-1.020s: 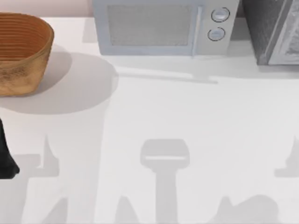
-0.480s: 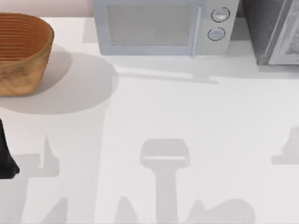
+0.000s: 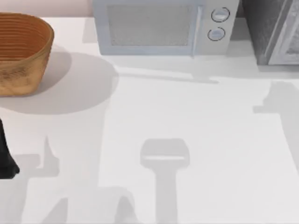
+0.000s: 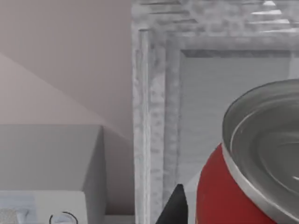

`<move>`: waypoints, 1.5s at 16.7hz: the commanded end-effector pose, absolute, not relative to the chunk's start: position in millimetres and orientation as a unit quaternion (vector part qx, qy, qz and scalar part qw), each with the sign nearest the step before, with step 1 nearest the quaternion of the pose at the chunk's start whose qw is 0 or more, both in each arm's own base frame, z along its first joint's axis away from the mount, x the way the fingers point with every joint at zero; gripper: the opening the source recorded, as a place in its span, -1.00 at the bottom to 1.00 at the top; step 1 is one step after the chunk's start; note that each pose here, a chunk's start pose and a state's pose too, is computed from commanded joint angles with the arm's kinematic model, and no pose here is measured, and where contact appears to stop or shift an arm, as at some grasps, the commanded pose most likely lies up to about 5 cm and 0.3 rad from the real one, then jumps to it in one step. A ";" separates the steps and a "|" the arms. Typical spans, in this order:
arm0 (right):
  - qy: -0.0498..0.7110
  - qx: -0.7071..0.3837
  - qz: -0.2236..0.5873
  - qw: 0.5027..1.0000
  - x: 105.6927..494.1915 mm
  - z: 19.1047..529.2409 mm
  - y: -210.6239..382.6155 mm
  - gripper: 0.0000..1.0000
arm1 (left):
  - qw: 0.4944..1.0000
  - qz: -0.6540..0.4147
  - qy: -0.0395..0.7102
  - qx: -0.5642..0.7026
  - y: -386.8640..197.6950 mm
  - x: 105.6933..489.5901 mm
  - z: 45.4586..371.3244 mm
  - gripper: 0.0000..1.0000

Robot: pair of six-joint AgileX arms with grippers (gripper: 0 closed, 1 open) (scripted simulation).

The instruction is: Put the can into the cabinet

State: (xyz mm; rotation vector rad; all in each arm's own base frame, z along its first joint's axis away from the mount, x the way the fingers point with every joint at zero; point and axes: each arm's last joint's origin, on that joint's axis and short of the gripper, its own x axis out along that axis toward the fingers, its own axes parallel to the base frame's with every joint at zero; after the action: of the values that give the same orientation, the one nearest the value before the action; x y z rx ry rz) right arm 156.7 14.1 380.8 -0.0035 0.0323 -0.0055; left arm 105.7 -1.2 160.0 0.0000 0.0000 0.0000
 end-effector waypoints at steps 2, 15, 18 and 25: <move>0.013 -0.001 -0.001 1.000 177.4 419.2 20.3 -1.00 | 1.000 0.000 0.000 0.000 -1.2 105.7 160.0 1.00; 0.000 0.001 0.001 1.000 256.3 510.7 47.6 -1.00 | 1.000 0.000 0.000 0.000 -1.2 105.7 160.0 1.00; 0.000 0.002 -0.001 1.000 256.3 510.5 46.5 -1.00 | 1.000 0.000 0.000 0.000 -1.2 105.7 160.0 1.00; 0.009 0.002 -0.004 1.000 308.6 528.5 49.8 -1.00 | 1.000 0.000 0.000 0.000 -1.2 105.7 160.0 1.00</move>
State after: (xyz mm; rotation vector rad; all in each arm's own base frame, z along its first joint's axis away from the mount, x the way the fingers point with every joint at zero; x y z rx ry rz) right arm 308.6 49.8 528.5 0.0033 0.0185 -0.0081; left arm 105.7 -1.2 160.0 0.0000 0.0000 0.0000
